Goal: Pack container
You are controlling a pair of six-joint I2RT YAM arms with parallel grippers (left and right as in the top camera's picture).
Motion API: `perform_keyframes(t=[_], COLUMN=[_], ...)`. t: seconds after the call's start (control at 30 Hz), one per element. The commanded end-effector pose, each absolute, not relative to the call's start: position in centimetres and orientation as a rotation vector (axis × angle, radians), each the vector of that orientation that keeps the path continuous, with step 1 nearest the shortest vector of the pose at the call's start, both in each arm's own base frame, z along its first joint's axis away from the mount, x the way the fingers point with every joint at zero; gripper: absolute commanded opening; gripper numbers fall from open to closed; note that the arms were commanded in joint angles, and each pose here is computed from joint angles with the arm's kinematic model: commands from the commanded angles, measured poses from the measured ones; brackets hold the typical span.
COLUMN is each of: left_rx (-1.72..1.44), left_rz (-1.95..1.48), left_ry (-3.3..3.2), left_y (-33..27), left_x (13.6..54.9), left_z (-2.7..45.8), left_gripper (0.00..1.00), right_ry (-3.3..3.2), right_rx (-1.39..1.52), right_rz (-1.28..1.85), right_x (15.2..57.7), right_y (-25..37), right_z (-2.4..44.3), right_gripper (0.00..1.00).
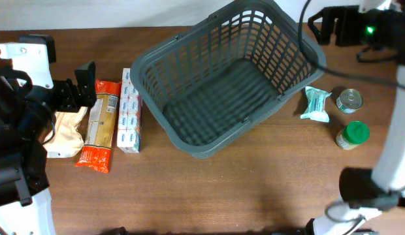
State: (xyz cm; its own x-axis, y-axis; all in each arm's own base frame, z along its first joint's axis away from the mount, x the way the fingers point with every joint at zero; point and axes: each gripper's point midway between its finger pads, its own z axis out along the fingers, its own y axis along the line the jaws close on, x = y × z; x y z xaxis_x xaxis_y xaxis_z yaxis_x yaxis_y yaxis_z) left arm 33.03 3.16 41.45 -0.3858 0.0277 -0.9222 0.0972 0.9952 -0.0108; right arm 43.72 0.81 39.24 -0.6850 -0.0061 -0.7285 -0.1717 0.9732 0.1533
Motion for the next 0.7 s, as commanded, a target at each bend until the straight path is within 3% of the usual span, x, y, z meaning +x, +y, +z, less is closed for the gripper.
perform_keyframes(t=[0.0, 0.2, 0.47, 0.6, 0.67], left_rx=[0.107, 0.106, 0.107, 0.106, 0.107], left_rz=[-0.082, -0.082, -0.082, -0.082, -0.083], left_ry=[1.961, 1.961, 1.961, 1.961, 1.961], left_y=[3.0, 3.0, 3.0, 3.0, 3.0], left_x=[32.9, 32.9, 32.9, 32.9, 32.9], left_z=[41.7, 41.7, 41.7, 41.7, 41.7], left_gripper=[0.99, 0.99, 0.99, 0.99, 0.99], right_ry=[2.377, 2.447, 2.541, 2.549, 2.554], right_rx=[-0.097, -0.195, -0.290, -0.345, -0.352], right_rz=[0.243, 0.242, 0.406, 0.442, 0.469], right_x=[46.4, 50.4, 52.1, 52.5, 52.5], right_y=[-0.3, 0.2, 2.2, 3.1, 3.5], right_z=[35.9, 30.4, 24.3, 23.0, 22.5], right_gripper=[0.99, 1.00, 0.96, 0.92, 0.84])
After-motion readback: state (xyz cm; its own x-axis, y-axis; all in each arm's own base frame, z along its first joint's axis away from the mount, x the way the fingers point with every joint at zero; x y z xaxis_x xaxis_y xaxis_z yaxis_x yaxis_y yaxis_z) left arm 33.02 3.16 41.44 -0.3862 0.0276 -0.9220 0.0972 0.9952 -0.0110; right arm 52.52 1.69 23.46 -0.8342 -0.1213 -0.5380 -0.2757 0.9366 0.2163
